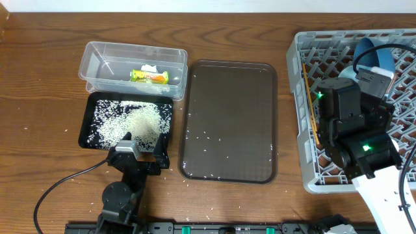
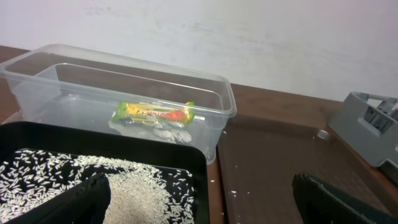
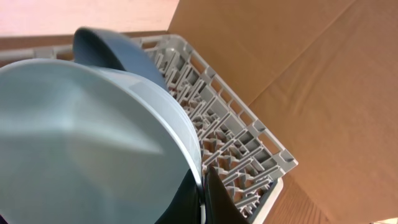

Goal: Sort waste into correct bins and load items into the dishwasher rack
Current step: 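Carry the light blue bowl into the rack and tilt it upright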

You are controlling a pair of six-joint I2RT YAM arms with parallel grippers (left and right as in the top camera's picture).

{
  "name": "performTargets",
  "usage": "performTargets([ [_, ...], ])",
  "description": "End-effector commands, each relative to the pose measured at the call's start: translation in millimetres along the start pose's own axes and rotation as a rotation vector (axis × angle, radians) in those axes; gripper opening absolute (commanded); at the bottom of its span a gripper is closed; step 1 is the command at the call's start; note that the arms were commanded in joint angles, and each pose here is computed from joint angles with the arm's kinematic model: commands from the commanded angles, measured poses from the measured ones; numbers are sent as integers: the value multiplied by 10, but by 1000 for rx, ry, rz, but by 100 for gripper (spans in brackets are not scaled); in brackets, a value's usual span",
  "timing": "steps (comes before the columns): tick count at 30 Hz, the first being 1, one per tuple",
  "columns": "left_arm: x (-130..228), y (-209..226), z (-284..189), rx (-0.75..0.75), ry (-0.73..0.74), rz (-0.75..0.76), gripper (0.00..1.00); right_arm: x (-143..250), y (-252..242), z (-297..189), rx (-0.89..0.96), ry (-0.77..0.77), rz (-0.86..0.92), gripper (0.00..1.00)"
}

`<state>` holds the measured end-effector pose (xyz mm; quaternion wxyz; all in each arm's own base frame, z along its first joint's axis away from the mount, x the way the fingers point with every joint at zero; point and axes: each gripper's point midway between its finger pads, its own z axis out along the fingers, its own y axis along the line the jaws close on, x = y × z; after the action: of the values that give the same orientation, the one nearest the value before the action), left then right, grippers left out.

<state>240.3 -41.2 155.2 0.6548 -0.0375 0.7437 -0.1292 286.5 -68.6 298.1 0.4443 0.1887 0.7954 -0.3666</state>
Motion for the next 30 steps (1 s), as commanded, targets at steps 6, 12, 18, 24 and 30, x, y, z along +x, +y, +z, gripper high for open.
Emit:
performTargets([
  [6,169,66,21,-22,39,-9,96,-234,-671,286,223,-22,86,1],
  [12,169,66,21,-22,39,-9,96,-235,-618,525,87,9,62,1],
  [18,169,66,21,-22,39,-9,96,-281,-264,380,-19,-20,7,1],
  [24,169,66,21,-22,39,-9,96,-233,210,260,-47,-29,-131,1],
  [30,169,66,21,-22,39,-9,96,-162,504,448,142,-24,-268,1],
])
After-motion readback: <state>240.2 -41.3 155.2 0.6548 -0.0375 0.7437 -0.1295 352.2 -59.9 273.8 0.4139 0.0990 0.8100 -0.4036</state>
